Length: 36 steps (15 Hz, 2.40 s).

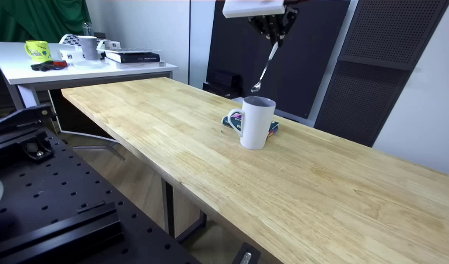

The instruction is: Pick the spoon and put it in the cup, then put it back on the table

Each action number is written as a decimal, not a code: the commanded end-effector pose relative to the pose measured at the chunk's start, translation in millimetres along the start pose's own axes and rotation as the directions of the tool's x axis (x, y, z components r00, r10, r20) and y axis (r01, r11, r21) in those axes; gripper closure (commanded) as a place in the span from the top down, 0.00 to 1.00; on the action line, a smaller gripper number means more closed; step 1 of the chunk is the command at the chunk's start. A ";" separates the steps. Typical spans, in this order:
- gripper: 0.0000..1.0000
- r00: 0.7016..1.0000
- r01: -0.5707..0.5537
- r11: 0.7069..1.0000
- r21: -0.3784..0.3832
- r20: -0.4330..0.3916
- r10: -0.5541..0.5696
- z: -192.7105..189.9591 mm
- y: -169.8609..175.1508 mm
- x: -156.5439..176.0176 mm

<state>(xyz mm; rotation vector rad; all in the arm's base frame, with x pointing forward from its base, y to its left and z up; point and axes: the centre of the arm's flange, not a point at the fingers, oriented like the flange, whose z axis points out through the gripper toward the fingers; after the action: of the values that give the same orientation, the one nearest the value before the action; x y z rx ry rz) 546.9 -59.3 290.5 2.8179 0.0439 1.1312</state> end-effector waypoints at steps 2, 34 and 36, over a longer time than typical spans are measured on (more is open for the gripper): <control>0.04 1.000 0.016 1.000 -0.005 -0.005 -0.016 9.8 9.0 -26.7; 0.04 0.989 0.024 0.999 -0.035 0.146 -0.019 30.8 5.9 -76.1; 0.42 0.987 0.029 0.999 -0.037 0.159 -0.022 32.5 3.4 -76.3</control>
<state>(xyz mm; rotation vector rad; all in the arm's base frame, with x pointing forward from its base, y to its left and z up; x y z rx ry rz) 521.6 -76.7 222.8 2.8588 0.0454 0.9133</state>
